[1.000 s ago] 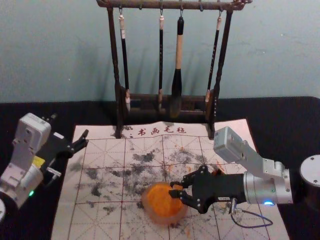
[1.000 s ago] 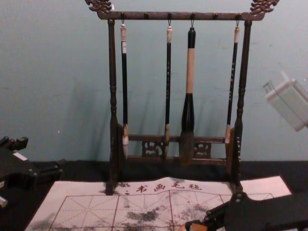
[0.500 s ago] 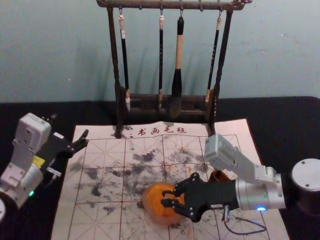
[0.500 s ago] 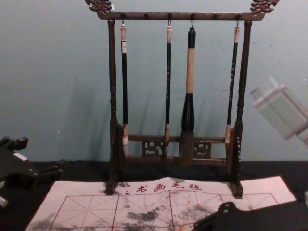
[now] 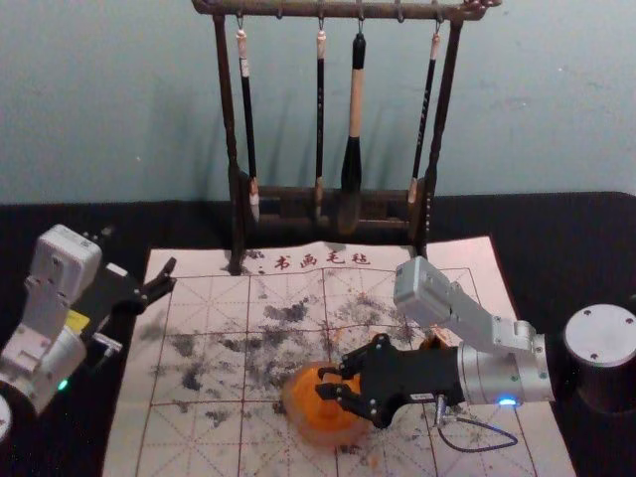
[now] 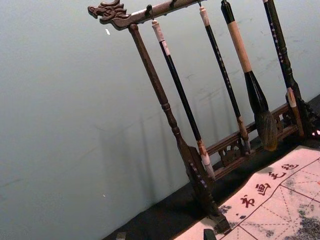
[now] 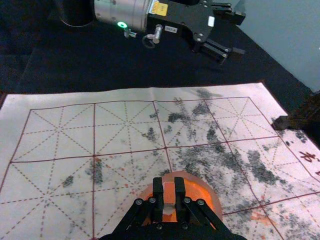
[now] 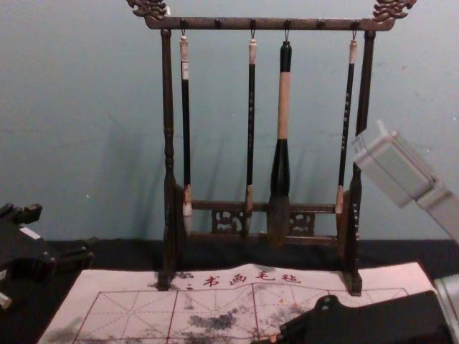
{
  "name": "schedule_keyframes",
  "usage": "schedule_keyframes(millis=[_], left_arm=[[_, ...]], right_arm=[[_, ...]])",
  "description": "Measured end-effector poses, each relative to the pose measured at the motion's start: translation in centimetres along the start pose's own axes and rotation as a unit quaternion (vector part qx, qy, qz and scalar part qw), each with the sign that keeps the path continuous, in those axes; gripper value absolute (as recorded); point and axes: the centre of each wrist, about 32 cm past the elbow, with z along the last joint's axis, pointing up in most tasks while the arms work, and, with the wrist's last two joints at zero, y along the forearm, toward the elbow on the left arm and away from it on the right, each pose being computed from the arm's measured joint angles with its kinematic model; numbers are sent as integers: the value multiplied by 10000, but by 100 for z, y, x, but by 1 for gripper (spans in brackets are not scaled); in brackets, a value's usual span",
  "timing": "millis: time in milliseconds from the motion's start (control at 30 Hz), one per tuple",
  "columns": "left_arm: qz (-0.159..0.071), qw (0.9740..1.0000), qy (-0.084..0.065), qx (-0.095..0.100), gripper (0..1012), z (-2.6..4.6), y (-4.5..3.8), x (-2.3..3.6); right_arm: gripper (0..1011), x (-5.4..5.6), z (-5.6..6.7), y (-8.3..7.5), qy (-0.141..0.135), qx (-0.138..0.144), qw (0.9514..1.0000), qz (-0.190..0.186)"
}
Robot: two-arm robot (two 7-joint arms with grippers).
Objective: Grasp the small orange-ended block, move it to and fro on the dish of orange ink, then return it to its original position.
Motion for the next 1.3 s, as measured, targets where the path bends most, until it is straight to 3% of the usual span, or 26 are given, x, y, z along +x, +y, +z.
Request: schedule_keyframes(millis=[467,1000,1300], left_arm=[[0,10000,0,0,1001,0,0,0],[0,10000,0,0,1001,0,0,0],[0,10000,0,0,1001,0,0,0]], right_arm=[[93,85,-39,-95,40,-37,9997,-231],[93,0,-31,-257,86,68,9997,-208],[93,-14,-3,-337,170,202,9987,-436]])
